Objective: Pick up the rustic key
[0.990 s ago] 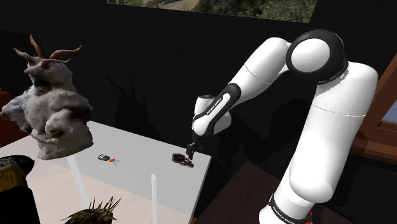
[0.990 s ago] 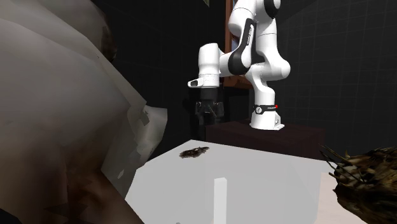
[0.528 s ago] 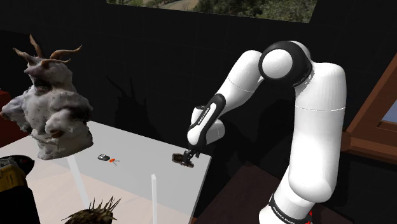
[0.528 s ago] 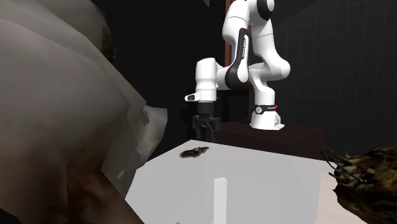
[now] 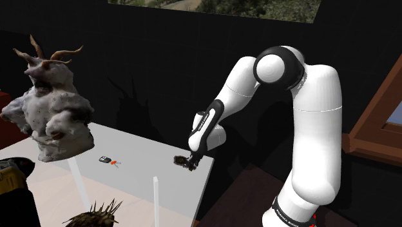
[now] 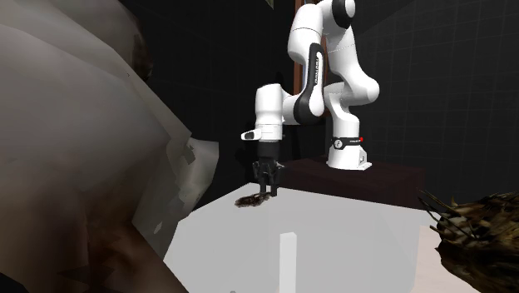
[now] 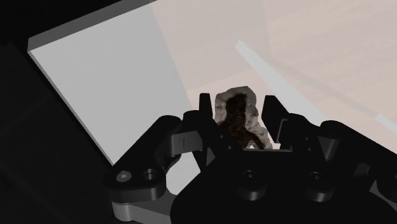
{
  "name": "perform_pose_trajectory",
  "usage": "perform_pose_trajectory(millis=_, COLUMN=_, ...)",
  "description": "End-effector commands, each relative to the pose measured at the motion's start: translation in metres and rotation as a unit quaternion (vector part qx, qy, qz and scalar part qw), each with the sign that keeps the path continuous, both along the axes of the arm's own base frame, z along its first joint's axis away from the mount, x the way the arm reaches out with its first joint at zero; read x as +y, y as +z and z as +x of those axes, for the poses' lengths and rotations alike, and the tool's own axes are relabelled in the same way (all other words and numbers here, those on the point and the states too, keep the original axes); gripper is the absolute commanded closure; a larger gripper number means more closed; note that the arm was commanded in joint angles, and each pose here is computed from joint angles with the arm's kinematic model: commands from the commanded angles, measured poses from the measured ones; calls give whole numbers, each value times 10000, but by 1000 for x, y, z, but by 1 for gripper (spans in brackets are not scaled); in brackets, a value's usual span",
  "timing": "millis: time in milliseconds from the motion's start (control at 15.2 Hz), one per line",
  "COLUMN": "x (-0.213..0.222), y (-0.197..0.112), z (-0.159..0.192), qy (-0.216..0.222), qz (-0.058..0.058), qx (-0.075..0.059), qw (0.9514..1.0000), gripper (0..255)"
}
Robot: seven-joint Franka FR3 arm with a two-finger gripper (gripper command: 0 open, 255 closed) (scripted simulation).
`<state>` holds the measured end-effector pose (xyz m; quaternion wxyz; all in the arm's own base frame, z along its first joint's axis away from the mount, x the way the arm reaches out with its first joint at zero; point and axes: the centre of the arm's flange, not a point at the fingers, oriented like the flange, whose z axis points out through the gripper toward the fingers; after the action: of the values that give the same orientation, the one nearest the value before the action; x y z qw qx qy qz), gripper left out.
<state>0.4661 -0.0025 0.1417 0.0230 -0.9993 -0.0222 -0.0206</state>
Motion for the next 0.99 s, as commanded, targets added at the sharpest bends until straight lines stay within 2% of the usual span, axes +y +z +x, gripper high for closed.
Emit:
perform_pose_trajectory(millis=0, x=-1, y=-1, z=0, qy=-3, qz=-1, qx=3, qw=10000, gripper=255)
perform_pose_trajectory(millis=396, x=0, y=-1, z=0, qy=-3, qz=-1, qx=3, qw=10000, gripper=255)
perform_pose_trajectory(millis=924, x=0, y=42, z=0, qy=-3, qz=-1, qx=3, qw=10000, gripper=255)
